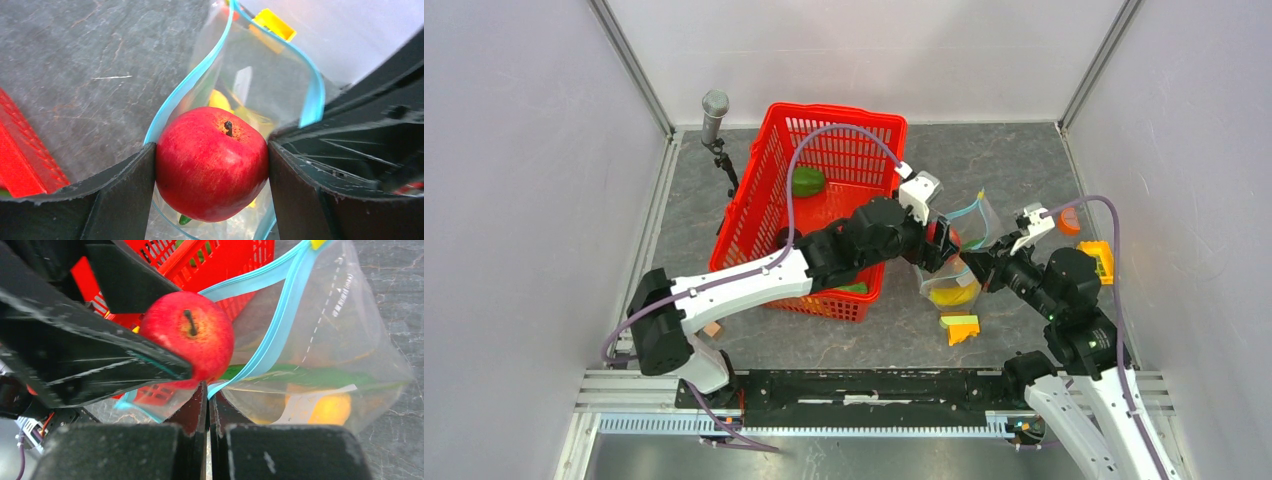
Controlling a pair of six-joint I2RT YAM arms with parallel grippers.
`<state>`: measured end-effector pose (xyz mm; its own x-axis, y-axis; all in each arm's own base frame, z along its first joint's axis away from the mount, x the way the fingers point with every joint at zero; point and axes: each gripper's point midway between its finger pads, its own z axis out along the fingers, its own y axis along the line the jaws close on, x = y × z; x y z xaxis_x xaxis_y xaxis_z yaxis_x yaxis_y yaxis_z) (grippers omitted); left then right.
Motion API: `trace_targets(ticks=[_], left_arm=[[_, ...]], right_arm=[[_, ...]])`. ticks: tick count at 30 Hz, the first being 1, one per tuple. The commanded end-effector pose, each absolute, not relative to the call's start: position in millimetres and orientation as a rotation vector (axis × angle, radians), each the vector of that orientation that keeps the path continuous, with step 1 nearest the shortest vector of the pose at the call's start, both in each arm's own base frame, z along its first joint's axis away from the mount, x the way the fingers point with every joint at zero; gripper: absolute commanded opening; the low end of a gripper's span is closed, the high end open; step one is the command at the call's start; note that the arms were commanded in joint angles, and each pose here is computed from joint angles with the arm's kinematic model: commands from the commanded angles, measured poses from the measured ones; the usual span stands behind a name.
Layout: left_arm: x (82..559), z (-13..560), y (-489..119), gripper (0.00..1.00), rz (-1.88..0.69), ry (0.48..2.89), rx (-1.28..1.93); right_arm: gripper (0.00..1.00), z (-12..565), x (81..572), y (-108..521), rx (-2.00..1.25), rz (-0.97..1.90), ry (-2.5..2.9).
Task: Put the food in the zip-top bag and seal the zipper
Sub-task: Place the fake fruit in the zipper food storage bag.
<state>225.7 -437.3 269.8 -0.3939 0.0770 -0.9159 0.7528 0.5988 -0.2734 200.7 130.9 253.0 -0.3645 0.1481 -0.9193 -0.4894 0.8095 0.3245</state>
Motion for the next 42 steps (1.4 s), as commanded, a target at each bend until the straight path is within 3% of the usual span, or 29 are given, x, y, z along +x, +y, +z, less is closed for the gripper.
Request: trace_targets(ticks=[1, 12, 18, 27, 33, 38, 42], left_arm=[[239, 284, -437, 0.57, -0.726, 1.785, 0.639], [230, 303, -473, 0.75, -0.877, 1.722, 0.629], [211, 303, -488, 1.00, -0.982, 1.706, 0.730], [191, 355, -462, 1.00, -1.049, 1.584, 0.759], [187, 383, -403, 1.00, -0.972, 1.521, 0.675], [204, 353, -345, 1.00, -0.737, 1.621, 0.583], [221, 330, -313, 1.00, -0.569, 1.695, 0.510]], right_arm=[[0.01, 281, 189, 133, -0.302, 0.712, 1.755], [0.02, 290, 185, 120, -0.185, 0.687, 1.721], [0.01, 284, 191, 116, -0.118, 0.682, 1.721], [0.01, 283, 203, 107, -0.023, 0.649, 1.689], [0.00, 300, 207, 111, -0.053, 0.675, 1.579], [0.01, 352, 193, 112, -0.143, 0.680, 1.342], [0.01, 311, 221, 79, 0.040, 0.471, 1.584]])
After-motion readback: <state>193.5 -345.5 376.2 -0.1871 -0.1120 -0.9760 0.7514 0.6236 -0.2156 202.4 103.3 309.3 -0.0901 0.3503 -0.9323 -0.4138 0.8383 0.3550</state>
